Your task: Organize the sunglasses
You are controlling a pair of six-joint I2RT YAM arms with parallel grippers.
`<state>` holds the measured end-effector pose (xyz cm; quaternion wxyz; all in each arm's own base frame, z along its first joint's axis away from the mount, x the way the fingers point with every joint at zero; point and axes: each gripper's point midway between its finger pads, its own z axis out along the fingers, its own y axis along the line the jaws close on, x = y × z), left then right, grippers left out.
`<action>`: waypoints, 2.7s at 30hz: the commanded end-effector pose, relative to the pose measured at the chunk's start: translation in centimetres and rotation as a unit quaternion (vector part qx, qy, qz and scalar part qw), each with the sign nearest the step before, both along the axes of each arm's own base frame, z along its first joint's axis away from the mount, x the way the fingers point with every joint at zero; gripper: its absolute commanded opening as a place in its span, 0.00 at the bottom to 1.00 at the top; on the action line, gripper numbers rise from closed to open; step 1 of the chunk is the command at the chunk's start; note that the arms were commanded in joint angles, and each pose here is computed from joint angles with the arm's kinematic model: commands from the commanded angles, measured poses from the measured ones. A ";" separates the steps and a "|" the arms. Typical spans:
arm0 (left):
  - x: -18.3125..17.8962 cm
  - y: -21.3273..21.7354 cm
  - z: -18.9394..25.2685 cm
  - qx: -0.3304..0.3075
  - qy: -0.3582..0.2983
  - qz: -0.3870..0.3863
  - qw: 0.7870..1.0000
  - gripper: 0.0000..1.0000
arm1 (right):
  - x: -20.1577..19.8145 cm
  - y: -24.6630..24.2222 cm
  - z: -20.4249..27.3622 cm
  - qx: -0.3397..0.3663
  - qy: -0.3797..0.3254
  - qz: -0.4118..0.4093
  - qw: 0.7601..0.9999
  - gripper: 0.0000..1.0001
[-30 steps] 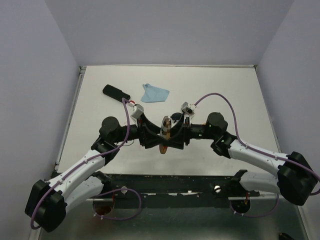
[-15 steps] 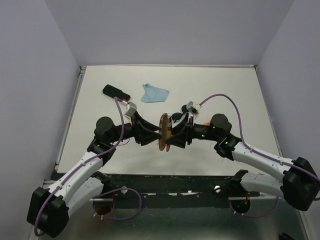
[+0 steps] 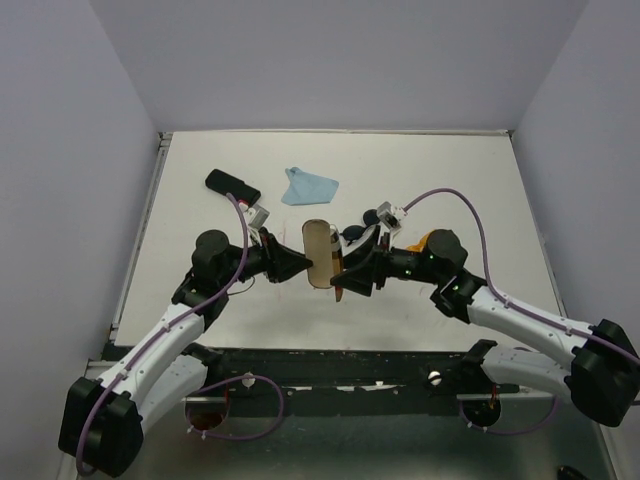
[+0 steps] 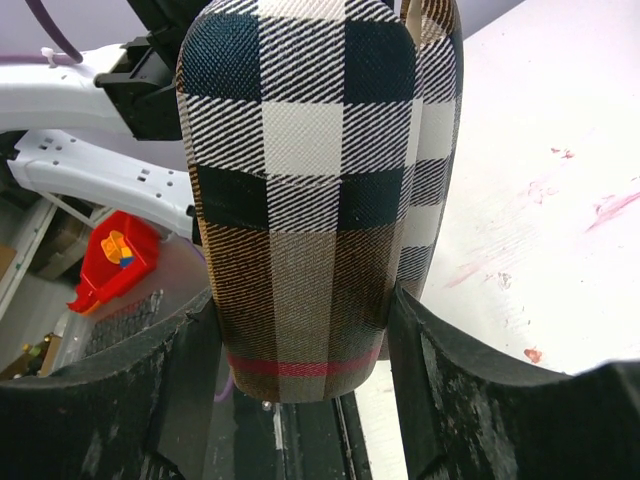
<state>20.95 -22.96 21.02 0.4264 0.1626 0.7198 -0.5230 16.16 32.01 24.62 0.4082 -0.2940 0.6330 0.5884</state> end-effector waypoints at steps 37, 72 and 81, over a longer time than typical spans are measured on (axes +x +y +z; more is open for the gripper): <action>3.8 12.6 -8.0 0.150 0.225 0.427 0.863 0.99 | 8.3 6.1 -15.0 -0.235 0.254 0.088 0.934 0.03; 4.0 11.6 -9.0 0.158 0.238 0.403 0.870 0.99 | 16.0 4.0 -19.7 -0.351 0.221 -0.065 0.908 0.81; 3.8 11.5 -9.0 0.154 0.242 0.399 0.871 0.99 | 16.5 4.2 -19.1 -0.345 0.189 -0.059 0.918 0.74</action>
